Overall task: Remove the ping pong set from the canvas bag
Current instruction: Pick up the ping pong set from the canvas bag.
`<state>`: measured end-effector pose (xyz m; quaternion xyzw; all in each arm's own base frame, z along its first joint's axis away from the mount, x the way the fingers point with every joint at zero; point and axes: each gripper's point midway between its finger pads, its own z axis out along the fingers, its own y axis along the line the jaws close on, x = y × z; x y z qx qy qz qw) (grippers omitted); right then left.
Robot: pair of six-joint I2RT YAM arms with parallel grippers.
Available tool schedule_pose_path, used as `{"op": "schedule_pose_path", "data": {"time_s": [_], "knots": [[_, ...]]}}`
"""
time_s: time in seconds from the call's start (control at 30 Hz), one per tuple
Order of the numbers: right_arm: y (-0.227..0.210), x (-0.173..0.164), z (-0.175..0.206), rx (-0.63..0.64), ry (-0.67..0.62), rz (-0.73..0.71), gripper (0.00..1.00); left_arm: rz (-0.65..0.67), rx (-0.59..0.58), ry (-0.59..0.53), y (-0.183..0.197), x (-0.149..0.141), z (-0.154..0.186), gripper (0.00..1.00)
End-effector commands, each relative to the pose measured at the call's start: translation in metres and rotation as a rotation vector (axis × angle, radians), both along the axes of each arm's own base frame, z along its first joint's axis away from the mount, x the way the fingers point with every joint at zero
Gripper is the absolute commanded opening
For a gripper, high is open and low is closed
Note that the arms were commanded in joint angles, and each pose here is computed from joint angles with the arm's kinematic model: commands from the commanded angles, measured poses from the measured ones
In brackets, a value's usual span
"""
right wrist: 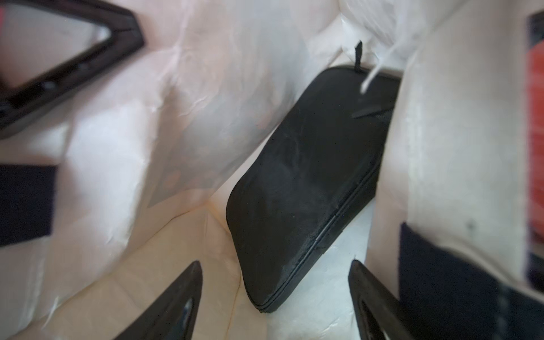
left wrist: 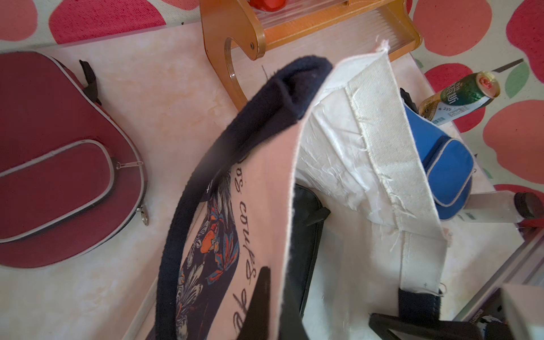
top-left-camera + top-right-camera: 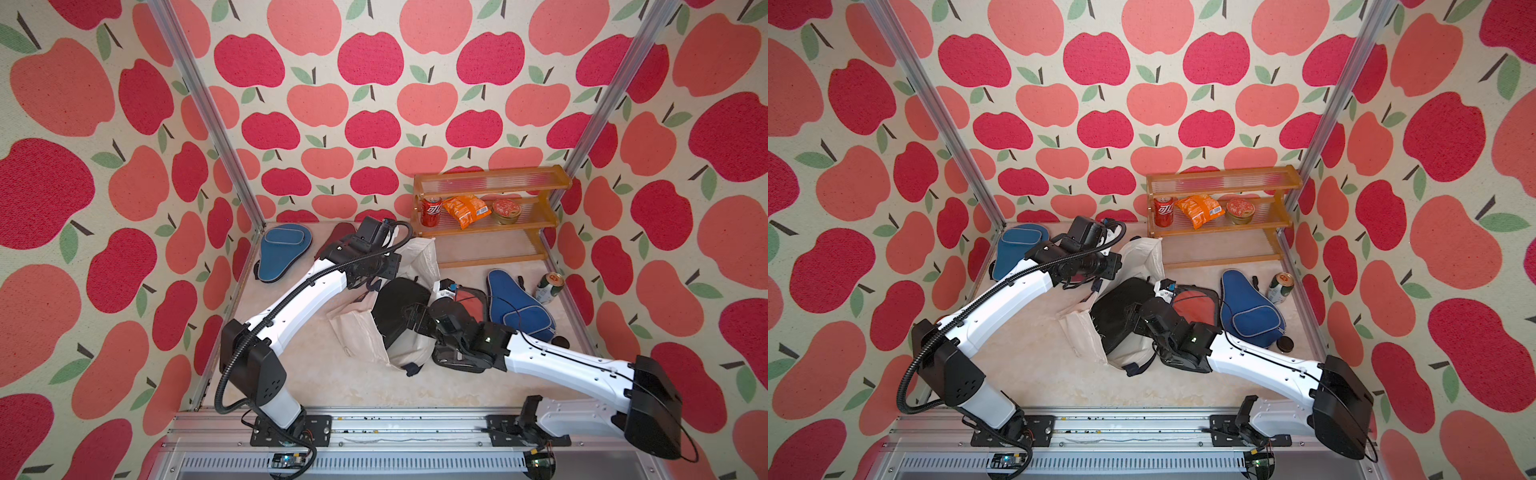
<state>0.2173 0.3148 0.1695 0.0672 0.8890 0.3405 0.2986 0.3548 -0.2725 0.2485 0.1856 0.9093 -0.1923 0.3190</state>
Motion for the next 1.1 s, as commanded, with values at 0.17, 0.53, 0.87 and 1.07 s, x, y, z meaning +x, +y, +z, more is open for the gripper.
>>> {"op": "schedule_pose_path", "data": {"time_s": [0.17, 0.53, 0.87, 1.07], "knots": [[0.017, -0.007, -0.033, 0.006, 0.301, -0.073, 0.83, 0.010, -0.129, -0.027, -0.008, -0.010, 0.023, 0.00], [0.005, -0.011, -0.061, -0.130, 0.490, -0.248, 0.84, 0.014, -0.142, -0.045, -0.004, -0.017, 0.027, 0.00], [0.019, -0.001, -0.080, -0.097, 0.489, -0.267, 0.89, 0.016, -0.152, -0.044, -0.002, -0.021, 0.028, 0.00], [0.026, 0.007, -0.086, -0.060, 0.452, -0.266, 0.99, 0.014, -0.151, -0.050, -0.001, -0.024, 0.030, 0.00]]}}
